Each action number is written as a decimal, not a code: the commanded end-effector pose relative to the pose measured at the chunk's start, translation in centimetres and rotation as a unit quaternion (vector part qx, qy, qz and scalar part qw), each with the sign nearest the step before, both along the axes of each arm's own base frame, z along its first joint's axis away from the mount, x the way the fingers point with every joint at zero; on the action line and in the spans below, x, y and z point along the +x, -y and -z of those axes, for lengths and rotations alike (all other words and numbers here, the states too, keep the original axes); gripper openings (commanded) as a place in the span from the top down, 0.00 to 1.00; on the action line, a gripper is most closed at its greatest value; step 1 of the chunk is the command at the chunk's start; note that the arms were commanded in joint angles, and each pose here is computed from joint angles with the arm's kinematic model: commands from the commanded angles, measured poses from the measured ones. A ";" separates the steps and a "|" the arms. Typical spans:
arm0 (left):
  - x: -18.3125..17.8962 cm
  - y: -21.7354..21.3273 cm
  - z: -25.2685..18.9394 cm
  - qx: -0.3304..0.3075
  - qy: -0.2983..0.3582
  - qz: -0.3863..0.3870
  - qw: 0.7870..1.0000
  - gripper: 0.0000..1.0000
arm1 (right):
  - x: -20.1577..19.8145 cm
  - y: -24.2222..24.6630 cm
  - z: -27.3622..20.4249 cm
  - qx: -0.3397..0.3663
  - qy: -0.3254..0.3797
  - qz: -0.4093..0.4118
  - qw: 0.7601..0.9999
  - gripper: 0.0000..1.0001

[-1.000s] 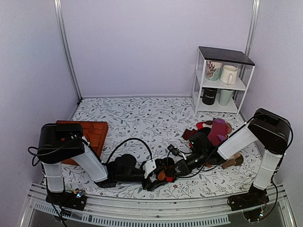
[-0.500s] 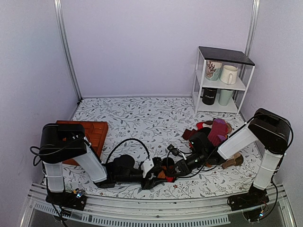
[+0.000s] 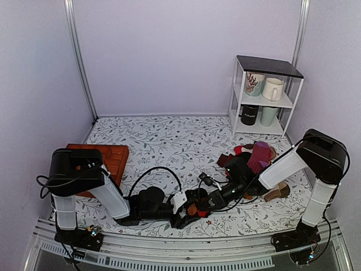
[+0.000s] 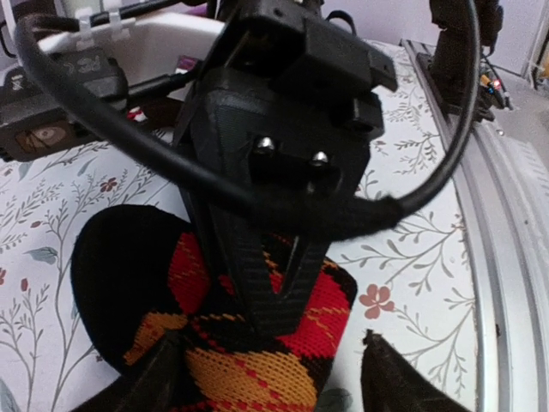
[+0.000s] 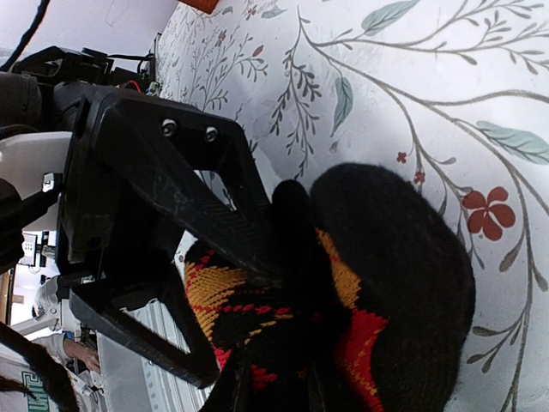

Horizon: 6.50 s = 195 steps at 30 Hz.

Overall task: Roll the socks
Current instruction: Roll the sock at the center of the board.

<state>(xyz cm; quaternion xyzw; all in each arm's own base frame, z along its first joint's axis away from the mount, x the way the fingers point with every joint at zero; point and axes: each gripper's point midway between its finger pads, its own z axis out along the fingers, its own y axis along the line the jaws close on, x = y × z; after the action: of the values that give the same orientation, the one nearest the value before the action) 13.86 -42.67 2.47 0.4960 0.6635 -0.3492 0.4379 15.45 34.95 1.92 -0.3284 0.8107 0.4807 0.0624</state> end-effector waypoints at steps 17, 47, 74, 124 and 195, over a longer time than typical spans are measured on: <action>-6.2 -5.9 11.9 0.225 -0.141 0.056 0.962 1.00 | -2.0 3.9 6.1 -0.147 -0.057 0.012 0.987 0.89; -4.6 -3.1 -3.9 0.007 0.004 0.071 0.997 0.05 | -1.4 3.3 6.0 -0.148 -0.045 0.003 0.988 0.89; -2.0 -1.6 -2.2 0.015 0.029 0.031 0.999 0.05 | -1.7 3.7 6.3 -0.151 -0.048 0.003 0.987 0.89; -3.6 -2.1 6.3 0.145 -0.014 0.087 0.985 0.66 | -2.2 4.1 6.9 -0.162 -0.061 -0.001 0.985 0.89; -7.4 -9.3 15.7 0.254 -0.315 0.024 0.914 1.00 | -2.4 1.3 1.0 0.027 0.227 -0.011 0.974 0.81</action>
<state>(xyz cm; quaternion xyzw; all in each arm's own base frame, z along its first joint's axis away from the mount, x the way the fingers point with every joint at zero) 12.32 -43.72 1.33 0.4653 0.6729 -0.4784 0.3192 12.84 34.12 3.86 -0.4528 0.7118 0.4481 0.2959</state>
